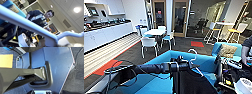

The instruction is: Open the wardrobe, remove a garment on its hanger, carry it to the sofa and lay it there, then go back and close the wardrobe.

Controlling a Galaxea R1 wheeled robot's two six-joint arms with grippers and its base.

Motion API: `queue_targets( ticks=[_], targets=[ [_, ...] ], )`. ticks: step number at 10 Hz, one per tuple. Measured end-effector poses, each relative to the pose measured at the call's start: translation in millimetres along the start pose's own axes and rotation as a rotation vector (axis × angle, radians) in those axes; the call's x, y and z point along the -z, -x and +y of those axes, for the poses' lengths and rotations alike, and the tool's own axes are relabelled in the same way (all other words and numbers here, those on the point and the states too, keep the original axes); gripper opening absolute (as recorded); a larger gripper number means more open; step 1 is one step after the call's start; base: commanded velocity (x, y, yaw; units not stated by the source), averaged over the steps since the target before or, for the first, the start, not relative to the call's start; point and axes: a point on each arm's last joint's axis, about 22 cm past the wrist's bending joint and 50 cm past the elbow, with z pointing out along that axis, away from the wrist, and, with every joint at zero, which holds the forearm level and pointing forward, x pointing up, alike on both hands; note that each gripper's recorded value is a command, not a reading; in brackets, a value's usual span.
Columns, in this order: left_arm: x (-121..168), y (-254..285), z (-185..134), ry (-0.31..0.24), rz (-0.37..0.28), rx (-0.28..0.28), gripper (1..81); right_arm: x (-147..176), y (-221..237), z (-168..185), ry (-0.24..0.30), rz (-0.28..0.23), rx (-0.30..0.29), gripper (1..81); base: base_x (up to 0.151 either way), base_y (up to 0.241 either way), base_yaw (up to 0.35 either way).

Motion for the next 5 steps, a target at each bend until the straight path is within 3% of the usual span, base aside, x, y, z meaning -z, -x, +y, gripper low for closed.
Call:
queue_targets(
  ticks=[3, 5],
  targets=[
    [-5.4, -34.0, -8.1, -0.034, 0.037, -0.034, 1.0, -1.2, -8.7, -0.7, -0.001, 0.009, 0.004, 81.1, 0.000, 0.000, 0.000],
    [-14.9, -46.8, -22.3, -0.063, 0.060, -0.019, 1.0, -1.2, -8.6, 0.7, 0.003, 0.009, 0.005, 81.1, 0.000, 0.000, 0.000]
  ],
)
